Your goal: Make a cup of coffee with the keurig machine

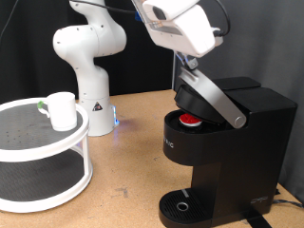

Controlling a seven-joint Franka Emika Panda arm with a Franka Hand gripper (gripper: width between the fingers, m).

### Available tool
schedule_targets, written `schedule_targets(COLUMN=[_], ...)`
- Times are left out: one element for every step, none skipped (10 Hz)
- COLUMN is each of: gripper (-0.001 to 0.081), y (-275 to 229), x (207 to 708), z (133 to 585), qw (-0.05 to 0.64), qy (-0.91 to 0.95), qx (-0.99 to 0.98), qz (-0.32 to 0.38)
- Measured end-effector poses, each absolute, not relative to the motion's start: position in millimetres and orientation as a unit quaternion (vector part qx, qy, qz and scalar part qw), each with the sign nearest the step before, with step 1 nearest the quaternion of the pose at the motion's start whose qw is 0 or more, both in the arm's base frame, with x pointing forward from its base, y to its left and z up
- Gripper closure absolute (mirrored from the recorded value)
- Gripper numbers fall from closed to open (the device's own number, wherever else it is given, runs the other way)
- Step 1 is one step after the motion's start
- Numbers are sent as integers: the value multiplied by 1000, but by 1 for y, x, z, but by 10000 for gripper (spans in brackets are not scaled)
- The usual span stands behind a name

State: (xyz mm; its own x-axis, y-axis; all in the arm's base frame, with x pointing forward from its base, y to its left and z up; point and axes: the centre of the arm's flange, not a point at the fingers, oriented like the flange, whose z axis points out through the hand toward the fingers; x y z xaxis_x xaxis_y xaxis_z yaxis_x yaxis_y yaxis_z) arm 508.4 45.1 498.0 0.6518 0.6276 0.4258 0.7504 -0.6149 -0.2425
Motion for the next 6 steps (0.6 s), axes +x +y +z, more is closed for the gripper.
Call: schedule_targets(gripper=[805,805,805,805,805,805], y=[43,42,41,40,37,30], x=[508,508,508,508,508,509], z=[496,495,494,492,486,475], qw=[195,189,185,181,175,167], qy=[-389,-389,-388,-387,-386,-384], qx=[-888,-890,-892,-895,-898,-902], qz=[-146,-143,-139,-132,-118,-102])
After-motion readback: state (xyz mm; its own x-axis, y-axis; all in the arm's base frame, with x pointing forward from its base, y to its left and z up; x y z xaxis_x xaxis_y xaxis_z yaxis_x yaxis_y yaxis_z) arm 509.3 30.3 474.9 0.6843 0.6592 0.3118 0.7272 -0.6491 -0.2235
